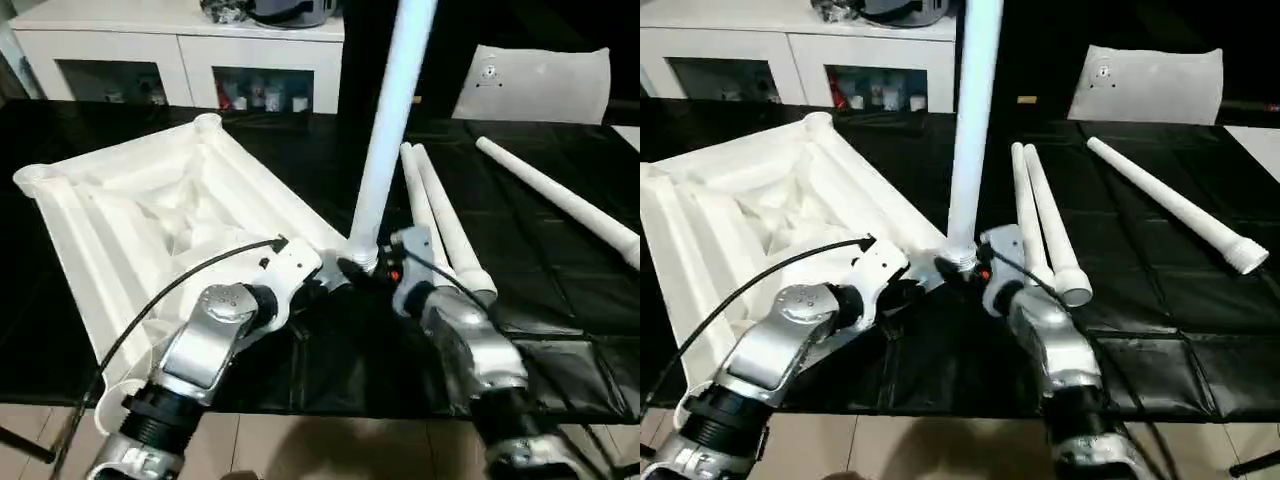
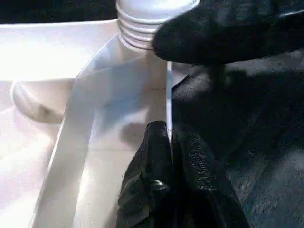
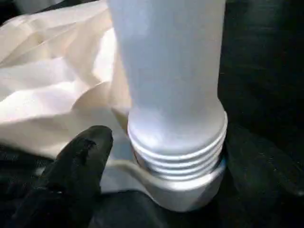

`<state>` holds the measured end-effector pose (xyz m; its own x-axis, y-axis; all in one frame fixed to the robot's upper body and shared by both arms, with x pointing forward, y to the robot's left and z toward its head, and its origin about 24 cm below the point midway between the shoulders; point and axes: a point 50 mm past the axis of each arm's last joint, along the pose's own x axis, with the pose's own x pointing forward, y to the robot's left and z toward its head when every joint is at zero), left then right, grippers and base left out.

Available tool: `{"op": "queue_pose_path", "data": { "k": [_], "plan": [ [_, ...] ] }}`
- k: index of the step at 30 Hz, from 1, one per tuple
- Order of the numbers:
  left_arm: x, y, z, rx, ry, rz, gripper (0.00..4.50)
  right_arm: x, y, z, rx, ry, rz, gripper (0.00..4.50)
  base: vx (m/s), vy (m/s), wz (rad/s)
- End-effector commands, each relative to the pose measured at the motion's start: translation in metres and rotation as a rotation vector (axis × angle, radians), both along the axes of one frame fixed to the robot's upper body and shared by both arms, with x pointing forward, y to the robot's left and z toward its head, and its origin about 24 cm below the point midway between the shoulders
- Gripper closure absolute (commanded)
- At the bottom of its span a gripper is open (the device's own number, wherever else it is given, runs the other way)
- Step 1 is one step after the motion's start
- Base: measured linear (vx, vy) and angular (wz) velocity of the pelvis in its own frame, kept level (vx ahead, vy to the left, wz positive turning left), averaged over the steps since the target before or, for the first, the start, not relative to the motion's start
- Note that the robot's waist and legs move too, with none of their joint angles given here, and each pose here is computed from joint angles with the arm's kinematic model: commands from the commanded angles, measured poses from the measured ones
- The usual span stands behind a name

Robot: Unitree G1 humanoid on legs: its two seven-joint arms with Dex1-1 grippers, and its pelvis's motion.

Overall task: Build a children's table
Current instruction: Rotate leg to tighten

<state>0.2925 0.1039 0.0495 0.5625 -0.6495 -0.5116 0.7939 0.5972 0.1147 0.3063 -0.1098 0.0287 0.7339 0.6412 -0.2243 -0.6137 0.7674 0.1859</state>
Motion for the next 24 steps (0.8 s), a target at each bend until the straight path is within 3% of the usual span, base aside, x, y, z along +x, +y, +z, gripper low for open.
{"op": "queue_pose_path", "data": {
  "k": [1,5,10,17,24],
  "plan": [
    [0.003,0.000,0.008,-0.001,-0.040,-0.042,4.50,-0.005,0.008,0.002,0.028,-0.009,0.093,0.16,0.000,0.000,0.00],
    [0.001,0.017,0.005,0.052,-0.028,-0.161,4.50,-0.005,-0.022,0.018,-0.010,-0.084,0.242,0.07,0.000,0.000,0.00],
    [-0.006,0.027,0.004,0.054,0.006,-0.327,4.50,-0.013,-0.039,0.027,-0.070,-0.080,0.464,0.07,0.000,0.000,0.00],
    [-0.011,0.041,0.004,0.111,0.059,-0.527,4.50,-0.013,-0.045,0.028,-0.184,-0.076,0.639,0.07,0.000,0.000,0.00],
    [-0.016,0.046,0.003,0.168,0.103,-0.659,4.50,-0.011,-0.038,0.027,-0.220,-0.088,0.720,0.07,0.000,0.000,0.00]
  ]
}}
